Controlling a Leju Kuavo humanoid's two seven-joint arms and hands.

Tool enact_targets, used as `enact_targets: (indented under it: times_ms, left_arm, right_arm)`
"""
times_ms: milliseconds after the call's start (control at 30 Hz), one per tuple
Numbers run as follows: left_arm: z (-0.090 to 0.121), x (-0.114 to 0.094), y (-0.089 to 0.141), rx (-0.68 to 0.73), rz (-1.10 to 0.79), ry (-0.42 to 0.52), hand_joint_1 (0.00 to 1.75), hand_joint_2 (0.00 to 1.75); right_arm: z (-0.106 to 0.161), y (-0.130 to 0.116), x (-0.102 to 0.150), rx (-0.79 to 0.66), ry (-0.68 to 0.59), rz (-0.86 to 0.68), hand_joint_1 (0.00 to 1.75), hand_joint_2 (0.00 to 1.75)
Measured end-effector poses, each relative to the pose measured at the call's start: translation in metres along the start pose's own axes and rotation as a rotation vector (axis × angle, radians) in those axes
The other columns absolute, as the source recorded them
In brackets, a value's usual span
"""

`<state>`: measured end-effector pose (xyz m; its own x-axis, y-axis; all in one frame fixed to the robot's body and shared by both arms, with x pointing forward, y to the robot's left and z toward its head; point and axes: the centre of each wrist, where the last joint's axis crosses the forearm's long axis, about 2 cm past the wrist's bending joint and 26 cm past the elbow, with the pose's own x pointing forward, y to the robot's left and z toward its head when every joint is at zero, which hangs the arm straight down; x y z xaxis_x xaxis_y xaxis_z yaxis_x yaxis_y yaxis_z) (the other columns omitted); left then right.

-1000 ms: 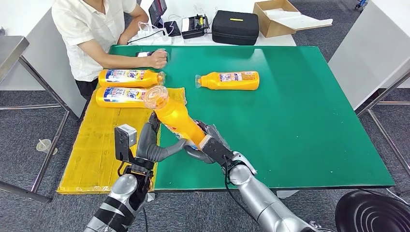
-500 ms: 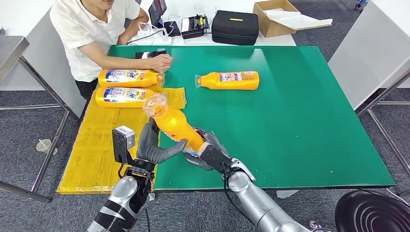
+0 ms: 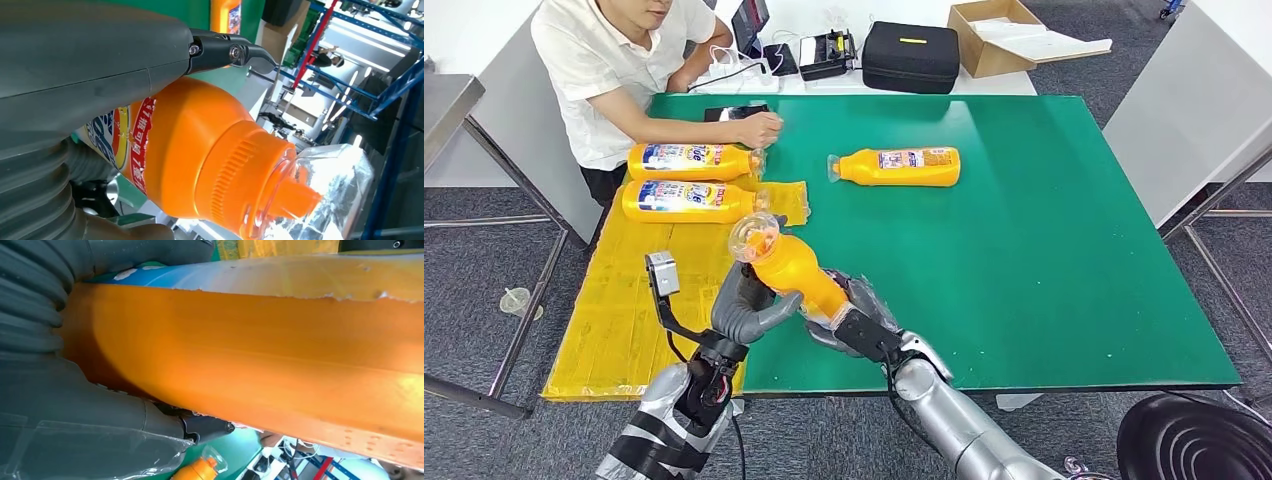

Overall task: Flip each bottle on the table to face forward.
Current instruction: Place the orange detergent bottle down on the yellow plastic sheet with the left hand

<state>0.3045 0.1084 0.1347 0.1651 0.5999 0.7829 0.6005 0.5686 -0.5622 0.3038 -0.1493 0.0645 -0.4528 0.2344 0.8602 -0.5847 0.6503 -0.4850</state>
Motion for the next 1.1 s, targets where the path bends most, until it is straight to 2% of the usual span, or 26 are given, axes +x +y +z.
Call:
enact_targets:
  times_ms: [33,67,167,200,400,667,800,833,867,933,967,1000,1100]
  left_arm:
    - [0.0,0.0,0.001,0.001,-0.003,0.004,0.01,1.75]
    - [0.0,-0.001,0.002,0.006,-0.011,0.007,0.38,1.75]
    - [-0.002,-0.001,0.003,0.025,-0.05,0.011,1.67,1.75]
    - [-0.003,-0.001,0.003,0.029,-0.059,0.011,1.75,1.75]
    - [-0.009,0.002,0.004,0.034,-0.12,0.009,1.75,1.75]
    - [-0.018,-0.001,-0.007,0.071,-0.343,-0.032,1.75,1.75]
    - [-0.021,-0.001,-0.009,0.06,-0.34,-0.027,1.75,1.75]
    - [-0.021,-0.001,-0.01,0.057,-0.333,-0.025,1.75,1.75]
    - [-0.021,-0.001,-0.01,0.054,-0.327,-0.024,1.75,1.75]
    - [-0.021,-0.001,-0.01,0.05,-0.314,-0.021,1.75,1.75]
    - [-0.021,0.0,-0.01,0.046,-0.306,-0.019,1.75,1.75]
    - [-0.021,0.0,-0.01,0.044,-0.299,-0.017,1.75,1.75]
    - [-0.022,0.0,-0.009,0.045,-0.288,-0.013,1.75,1.75]
  right_arm:
    - [0.0,0.0,0.0,0.0,0.001,0.004,1.75,1.75]
    - [0.0,-0.001,-0.001,0.0,0.003,0.01,1.75,1.75]
    - [-0.003,-0.001,-0.001,0.003,0.005,0.032,1.75,1.75]
    - [-0.004,-0.001,0.0,0.005,0.005,0.042,1.75,1.75]
    - [-0.01,0.001,0.004,-0.001,0.004,0.079,1.75,1.75]
    - [-0.013,0.001,0.006,-0.021,0.024,0.082,1.75,1.75]
    - [-0.014,0.001,0.006,-0.022,0.028,0.093,1.75,1.75]
    - [-0.014,0.001,0.006,-0.021,0.028,0.094,1.68,1.75]
    - [-0.014,0.001,0.006,-0.021,0.028,0.095,1.36,1.75]
    - [-0.014,0.001,0.006,-0.023,0.027,0.096,0.49,1.75]
    - [-0.015,0.001,0.007,-0.024,0.026,0.097,0.11,1.75]
    - [-0.015,0.001,0.007,-0.027,0.025,0.098,0.0,1.75]
    - [-0.015,0.001,0.007,-0.041,0.024,0.099,0.0,1.75]
